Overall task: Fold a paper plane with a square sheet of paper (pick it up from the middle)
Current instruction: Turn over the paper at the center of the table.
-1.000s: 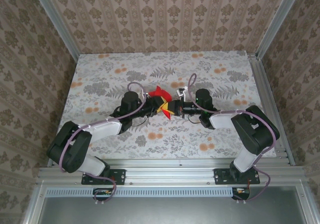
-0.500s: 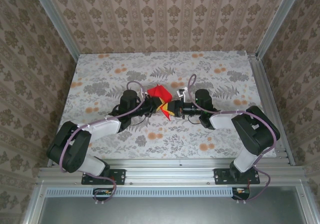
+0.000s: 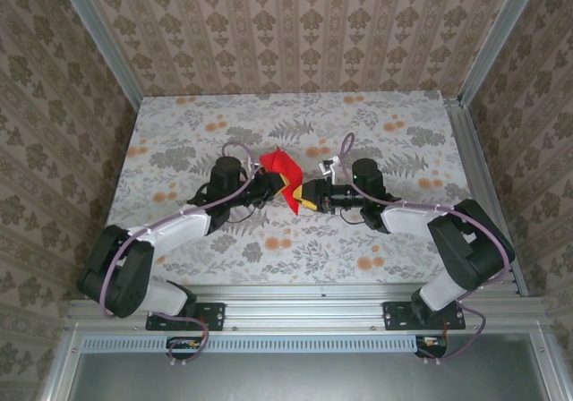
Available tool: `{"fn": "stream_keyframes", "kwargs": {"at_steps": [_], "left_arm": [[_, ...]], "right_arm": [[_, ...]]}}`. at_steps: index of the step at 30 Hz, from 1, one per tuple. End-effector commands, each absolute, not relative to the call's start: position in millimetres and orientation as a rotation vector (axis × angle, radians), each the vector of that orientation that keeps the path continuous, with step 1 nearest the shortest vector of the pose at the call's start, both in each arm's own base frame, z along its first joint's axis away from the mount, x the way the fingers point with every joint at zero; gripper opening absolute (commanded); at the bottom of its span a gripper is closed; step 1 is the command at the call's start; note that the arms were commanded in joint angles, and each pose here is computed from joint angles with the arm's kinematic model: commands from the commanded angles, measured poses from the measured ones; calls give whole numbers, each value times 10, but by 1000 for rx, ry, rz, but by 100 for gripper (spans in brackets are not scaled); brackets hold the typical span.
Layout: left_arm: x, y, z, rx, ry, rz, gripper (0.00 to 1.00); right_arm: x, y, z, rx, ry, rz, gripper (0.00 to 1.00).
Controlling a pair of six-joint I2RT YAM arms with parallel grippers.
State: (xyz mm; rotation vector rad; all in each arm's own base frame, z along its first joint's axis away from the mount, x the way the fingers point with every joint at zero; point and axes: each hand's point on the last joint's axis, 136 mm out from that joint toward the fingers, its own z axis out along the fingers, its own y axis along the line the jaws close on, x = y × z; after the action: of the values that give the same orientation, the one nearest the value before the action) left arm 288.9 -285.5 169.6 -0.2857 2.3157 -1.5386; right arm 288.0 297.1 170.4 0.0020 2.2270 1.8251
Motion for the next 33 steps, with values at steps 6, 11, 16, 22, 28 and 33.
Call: {"fn": "stream_keyframes", "kwargs": {"at_steps": [6,11,16,22,28,33], "left_arm": [[2697,-2250,1797,62,2535,-833,5],[2696,-1767,1850,225,2583,-234,4],[2703,-1448,1895,333,2610,296,4],[2715,-1701,1733,464,2632,577,8],[2696,-2270,1313,592,2651,625,10],[2628,-2678,903,712,2667,660,10]], "right_arm": [[2807,2577,1539,0,2346,1596,40],[2870,2354,1608,23,2328,1531,42],[2925,2171,1656,56,2314,1499,45],[2970,1993,1720,95,2298,1479,46],[3006,1765,1851,135,2260,1459,48],[3043,1592,1914,170,2238,1449,48]]}}
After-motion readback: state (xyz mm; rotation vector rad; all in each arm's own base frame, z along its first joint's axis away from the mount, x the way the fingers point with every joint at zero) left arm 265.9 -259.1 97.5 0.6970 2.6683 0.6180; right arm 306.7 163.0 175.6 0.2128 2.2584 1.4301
